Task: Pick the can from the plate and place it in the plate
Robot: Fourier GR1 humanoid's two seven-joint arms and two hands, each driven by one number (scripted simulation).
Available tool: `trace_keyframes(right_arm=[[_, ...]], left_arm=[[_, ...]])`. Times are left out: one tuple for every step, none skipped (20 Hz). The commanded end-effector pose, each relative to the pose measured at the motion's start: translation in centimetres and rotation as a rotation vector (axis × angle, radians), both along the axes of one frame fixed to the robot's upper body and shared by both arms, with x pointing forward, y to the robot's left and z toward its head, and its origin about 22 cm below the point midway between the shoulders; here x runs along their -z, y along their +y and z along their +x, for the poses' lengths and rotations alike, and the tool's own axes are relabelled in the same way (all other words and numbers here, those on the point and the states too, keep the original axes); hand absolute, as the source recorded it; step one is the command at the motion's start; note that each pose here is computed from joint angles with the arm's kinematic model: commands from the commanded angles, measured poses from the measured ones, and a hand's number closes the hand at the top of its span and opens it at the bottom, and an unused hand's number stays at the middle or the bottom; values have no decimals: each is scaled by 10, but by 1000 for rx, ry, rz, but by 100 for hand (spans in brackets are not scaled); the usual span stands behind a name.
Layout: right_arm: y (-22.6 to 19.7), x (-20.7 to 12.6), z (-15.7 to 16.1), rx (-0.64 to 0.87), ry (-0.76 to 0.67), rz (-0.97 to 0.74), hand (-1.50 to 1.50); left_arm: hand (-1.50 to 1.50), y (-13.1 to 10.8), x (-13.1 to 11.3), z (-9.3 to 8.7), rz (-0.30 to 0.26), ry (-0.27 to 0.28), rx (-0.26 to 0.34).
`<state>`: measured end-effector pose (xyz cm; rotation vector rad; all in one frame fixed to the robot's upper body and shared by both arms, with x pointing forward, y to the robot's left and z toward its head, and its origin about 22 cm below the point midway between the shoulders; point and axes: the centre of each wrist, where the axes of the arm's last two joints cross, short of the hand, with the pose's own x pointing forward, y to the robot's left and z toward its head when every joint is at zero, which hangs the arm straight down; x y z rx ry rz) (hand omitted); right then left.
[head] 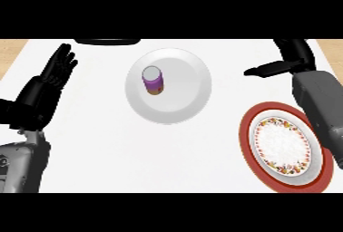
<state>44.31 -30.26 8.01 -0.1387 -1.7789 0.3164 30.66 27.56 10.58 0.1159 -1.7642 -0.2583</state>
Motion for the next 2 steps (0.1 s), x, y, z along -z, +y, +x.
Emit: trace_keyframes(right_arm=[[-27,-5,-5,20,-50,-30,-150],[-17,11,-8,34,-49,-63,-150]], left_arm=[[0,3,3,7,-7,6,16],[0,-1,-1,1,0,-2,-11]])
